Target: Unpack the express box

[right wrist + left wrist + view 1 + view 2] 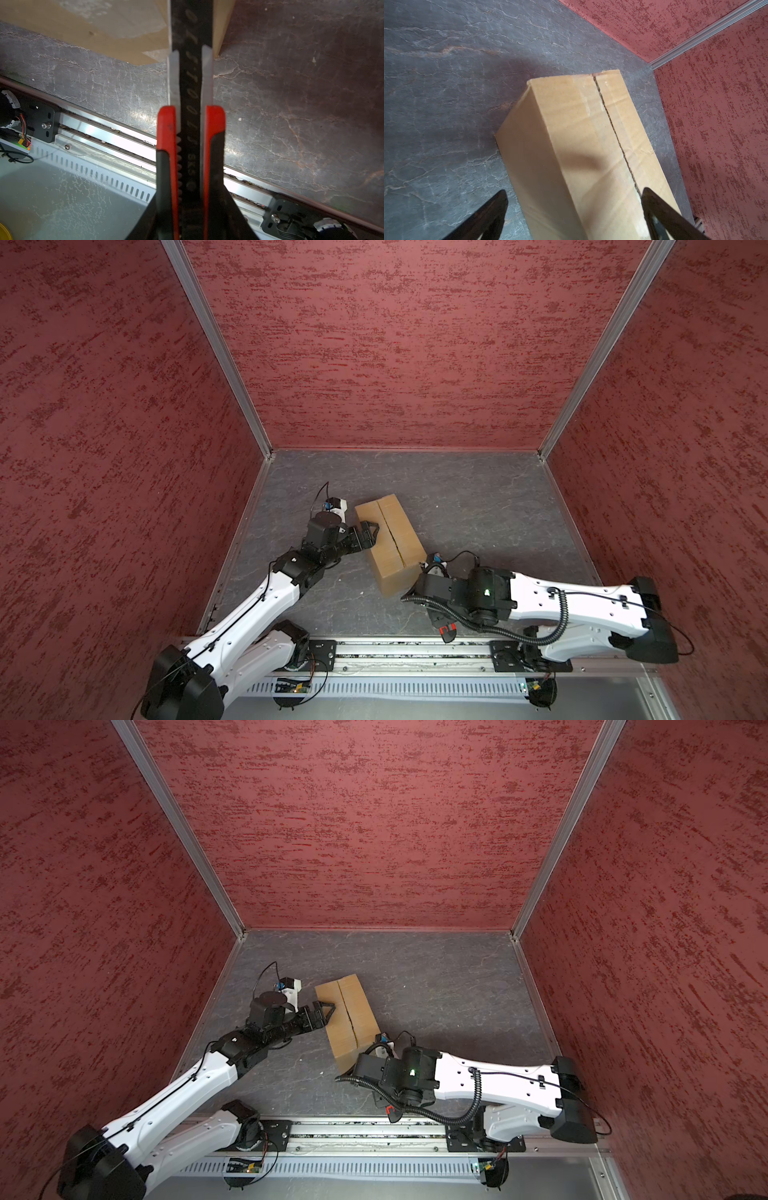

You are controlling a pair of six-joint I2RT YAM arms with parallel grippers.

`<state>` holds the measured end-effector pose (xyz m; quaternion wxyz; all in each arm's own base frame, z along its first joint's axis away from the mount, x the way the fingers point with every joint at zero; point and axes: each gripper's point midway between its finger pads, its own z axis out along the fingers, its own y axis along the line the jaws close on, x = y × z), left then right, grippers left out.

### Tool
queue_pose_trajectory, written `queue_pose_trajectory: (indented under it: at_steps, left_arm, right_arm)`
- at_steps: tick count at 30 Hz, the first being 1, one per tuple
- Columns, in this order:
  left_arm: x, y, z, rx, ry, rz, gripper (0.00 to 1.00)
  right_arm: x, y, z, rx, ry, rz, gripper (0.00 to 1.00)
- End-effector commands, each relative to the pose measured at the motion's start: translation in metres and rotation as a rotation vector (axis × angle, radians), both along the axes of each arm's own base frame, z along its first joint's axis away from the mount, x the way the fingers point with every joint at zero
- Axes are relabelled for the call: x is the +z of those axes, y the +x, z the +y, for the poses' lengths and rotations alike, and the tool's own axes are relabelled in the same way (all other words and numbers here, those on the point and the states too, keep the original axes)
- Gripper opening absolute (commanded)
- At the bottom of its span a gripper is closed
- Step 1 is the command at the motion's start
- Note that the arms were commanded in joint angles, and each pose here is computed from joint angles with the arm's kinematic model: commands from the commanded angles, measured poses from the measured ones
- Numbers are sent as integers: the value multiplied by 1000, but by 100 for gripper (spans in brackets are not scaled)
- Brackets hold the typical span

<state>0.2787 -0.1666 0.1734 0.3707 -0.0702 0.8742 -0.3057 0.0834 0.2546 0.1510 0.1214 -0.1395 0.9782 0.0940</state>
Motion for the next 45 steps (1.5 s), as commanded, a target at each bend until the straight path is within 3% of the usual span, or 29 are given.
queue_pose_trajectory:
  at_steps: [1, 11, 13, 21, 30, 36, 45]
  left_arm:
    - [4, -1, -1, -7, -1, -4, 100]
    - [40, -21, 10, -38, 31, -49, 100]
    - [49, -25, 7, -64, 20, -63, 96]
    - [91, -44, -38, -298, -15, -184, 72]
    - [117, -77, -84, -510, 48, -365, 67]
    - [109, -82, -100, -535, 146, -400, 67]
    - [100, -65, -111, -448, 209, -453, 63]
  right_arm:
    - [18, 6, -1, -29, 30, -24, 5]
    - [40, 8, -6, -5, 39, -54, 5]
    - [45, 10, -5, 3, 42, -70, 5]
    - [61, 31, 8, 36, 74, -112, 5]
    - [66, 50, 19, 71, 68, -112, 5]
    - [70, 57, 26, 79, 75, -115, 5]
    - [71, 57, 29, 83, 84, -112, 5]
